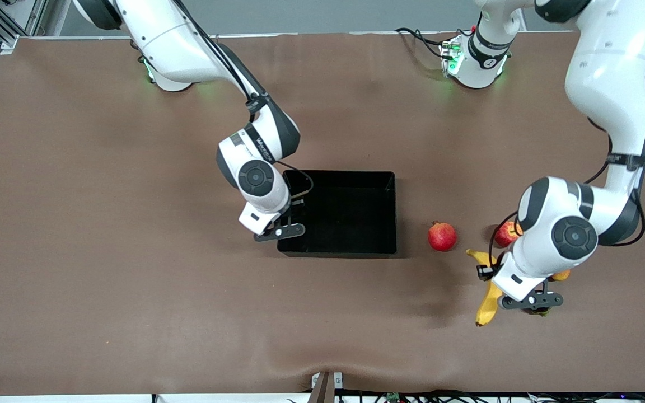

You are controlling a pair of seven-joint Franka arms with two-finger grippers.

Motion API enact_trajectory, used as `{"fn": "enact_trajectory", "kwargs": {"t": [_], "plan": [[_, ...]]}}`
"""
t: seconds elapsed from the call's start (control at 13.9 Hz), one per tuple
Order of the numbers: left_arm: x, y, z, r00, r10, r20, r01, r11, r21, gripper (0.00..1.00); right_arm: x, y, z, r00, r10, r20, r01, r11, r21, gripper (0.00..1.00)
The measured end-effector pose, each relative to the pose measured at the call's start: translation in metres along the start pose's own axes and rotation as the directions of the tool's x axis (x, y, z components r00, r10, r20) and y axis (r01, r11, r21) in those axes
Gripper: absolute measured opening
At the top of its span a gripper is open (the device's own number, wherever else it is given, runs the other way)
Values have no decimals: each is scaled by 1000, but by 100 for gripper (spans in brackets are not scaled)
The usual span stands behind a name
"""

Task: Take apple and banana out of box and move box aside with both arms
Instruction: 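Carry the banana beside the apples while the right gripper reaches the box, then release the banana with the left gripper while the right gripper grips the box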

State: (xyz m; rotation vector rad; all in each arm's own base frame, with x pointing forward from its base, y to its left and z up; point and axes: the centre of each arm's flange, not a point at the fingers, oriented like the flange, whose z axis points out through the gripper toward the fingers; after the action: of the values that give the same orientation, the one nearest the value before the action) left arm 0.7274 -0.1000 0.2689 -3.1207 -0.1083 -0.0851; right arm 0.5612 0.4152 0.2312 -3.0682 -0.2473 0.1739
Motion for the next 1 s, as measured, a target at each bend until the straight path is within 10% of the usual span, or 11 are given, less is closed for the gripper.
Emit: {"fn": "enact_trajectory", "kwargs": {"t": [0.43,0.65,0.86,1.0], "plan": [[1,-22,82,999,-44,-5,44,997,-56,41,2,11,16,1000,27,3,-27,1000,2,35],[7,-38,79,998,-68,-17,67,996,-58,65,7,18,13,998,69,-4,-69,998,13,5],[13,-46,52,997,-77,-23,76,996,-47,96,15,33,-3,993,112,-20,-112,993,23,3],[17,-44,10,998,-67,-22,66,997,-26,100,25,58,-28,988,149,-41,-148,988,38,3]]}}
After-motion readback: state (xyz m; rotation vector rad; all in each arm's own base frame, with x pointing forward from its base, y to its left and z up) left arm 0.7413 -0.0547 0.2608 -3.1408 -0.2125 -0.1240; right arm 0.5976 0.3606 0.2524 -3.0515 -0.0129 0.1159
